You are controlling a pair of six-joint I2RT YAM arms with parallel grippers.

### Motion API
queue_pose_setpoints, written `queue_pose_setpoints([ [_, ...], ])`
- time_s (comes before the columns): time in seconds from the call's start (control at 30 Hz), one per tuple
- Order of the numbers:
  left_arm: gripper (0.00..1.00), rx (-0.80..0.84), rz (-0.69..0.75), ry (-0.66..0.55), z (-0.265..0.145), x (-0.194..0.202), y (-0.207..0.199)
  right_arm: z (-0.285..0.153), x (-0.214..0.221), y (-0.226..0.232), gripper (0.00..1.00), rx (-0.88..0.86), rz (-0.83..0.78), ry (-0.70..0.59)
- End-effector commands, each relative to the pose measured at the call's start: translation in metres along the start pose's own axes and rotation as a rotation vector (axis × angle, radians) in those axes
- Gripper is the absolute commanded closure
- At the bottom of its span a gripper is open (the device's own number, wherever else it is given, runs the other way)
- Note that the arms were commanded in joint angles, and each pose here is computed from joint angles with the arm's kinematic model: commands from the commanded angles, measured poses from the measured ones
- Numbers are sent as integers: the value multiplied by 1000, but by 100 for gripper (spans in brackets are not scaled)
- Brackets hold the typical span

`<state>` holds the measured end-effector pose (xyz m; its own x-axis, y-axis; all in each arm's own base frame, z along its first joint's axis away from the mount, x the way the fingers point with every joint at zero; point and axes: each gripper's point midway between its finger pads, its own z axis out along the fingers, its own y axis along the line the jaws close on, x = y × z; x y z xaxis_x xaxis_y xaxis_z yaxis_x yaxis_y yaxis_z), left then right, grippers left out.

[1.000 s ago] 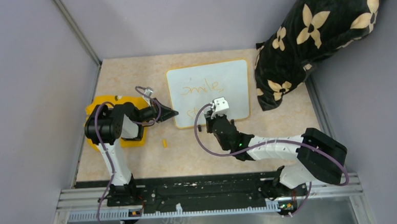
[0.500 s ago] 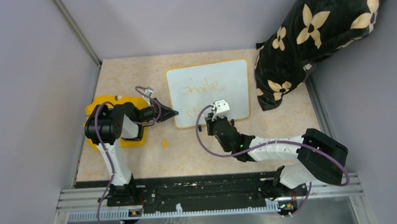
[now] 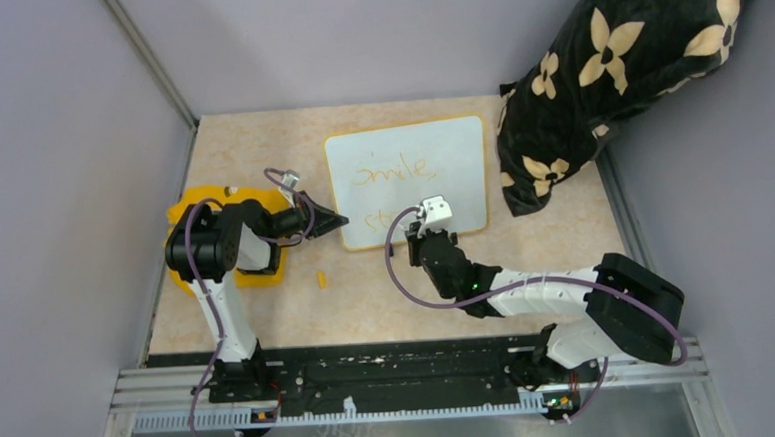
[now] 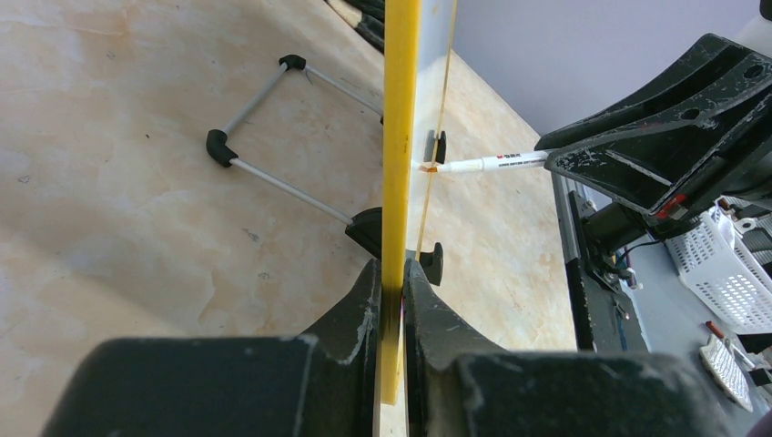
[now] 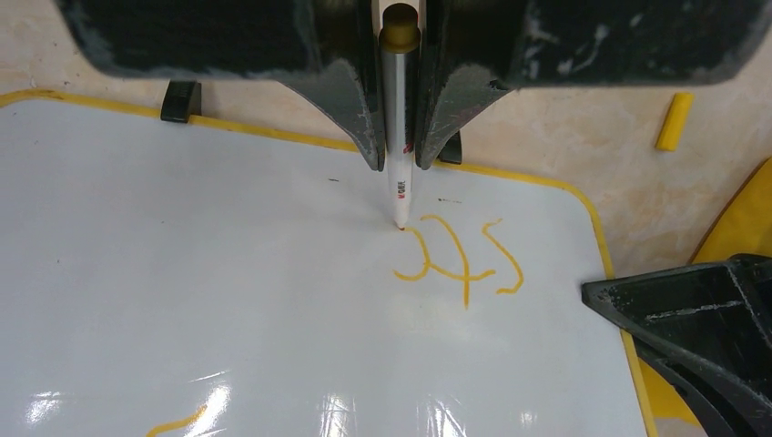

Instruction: Write a sentence on the whiteboard

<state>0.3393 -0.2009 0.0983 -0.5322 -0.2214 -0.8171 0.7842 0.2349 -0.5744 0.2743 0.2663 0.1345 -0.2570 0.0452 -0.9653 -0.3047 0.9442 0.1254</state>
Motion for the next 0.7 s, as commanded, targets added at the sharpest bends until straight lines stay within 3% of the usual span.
queue_pose_setpoints([
  [0.0, 100, -4, 87, -40, 4, -12, 3, 4, -29, -9, 100, 53, 13, -68],
  [0.67, 100, -4, 90, -40, 4, -13, 3, 14, -52, -2, 100, 36, 21, -111],
])
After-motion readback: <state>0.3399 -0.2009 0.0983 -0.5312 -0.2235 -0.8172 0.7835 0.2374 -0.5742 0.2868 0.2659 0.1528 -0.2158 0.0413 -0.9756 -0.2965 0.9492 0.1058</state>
